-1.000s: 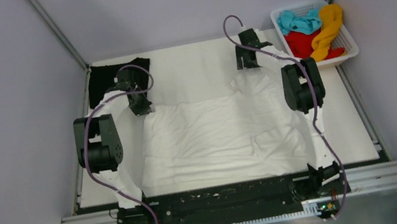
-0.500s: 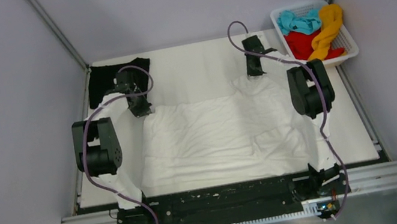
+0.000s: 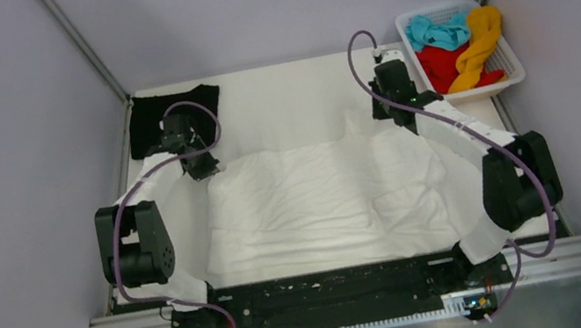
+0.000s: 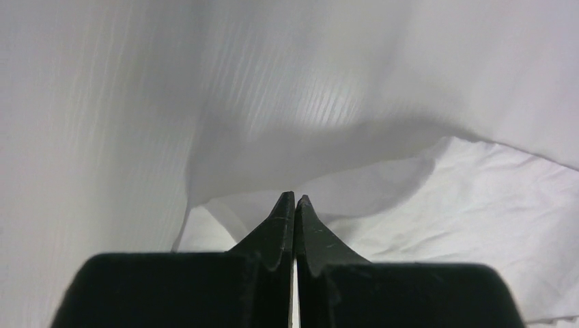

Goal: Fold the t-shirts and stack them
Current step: Fold the other side of the tshirt into a rectangle

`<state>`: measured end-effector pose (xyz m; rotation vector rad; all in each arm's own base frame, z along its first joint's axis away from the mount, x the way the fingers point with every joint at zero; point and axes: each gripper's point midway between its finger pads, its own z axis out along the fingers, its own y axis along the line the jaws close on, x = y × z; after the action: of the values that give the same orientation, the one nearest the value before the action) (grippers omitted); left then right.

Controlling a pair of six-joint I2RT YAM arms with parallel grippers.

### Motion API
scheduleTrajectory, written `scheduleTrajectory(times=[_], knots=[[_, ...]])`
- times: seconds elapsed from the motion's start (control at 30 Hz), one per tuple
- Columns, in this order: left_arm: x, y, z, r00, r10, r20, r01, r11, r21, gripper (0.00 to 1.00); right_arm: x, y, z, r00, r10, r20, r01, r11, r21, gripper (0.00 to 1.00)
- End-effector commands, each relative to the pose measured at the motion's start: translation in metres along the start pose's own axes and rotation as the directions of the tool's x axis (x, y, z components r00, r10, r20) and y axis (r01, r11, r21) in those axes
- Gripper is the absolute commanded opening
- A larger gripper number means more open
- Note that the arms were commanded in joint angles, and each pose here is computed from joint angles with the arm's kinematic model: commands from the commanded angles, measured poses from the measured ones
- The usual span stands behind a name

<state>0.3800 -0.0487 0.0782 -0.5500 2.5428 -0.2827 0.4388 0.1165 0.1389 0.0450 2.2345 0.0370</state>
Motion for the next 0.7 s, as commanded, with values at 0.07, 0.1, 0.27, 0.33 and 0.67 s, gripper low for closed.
scheduleTrajectory(times=[0.07,0.1,0.27,0.33,0.67], knots=[[0.007,0.008,-0.024,0.997,-0.007,0.081,0.007,1.0,0.002,0.0,0.026,-0.012,-0.072,0.999,0.031,0.023,-0.03,0.998,-0.054,0.0],[0.01,0.012,-0.027,0.996,-0.012,0.092,0.013,1.0,-0.006,0.0,0.032,-0.016,-0.082,0.999,0.042,0.025,-0.041,0.998,-0.054,0.0],[0.026,0.032,-0.04,0.988,-0.035,0.148,0.042,0.998,-0.049,0.0,0.066,-0.034,-0.126,0.997,0.075,0.003,-0.074,0.996,-0.057,0.0],[0.035,0.043,-0.044,0.986,-0.042,0.164,0.055,0.996,-0.076,0.0,0.077,-0.044,-0.143,0.996,0.089,0.001,-0.089,0.995,-0.043,0.0],[0.051,0.076,-0.051,0.968,-0.078,0.238,0.122,0.977,-0.175,0.0,0.138,-0.057,-0.188,0.974,0.193,-0.114,-0.199,0.979,-0.045,0.0]])
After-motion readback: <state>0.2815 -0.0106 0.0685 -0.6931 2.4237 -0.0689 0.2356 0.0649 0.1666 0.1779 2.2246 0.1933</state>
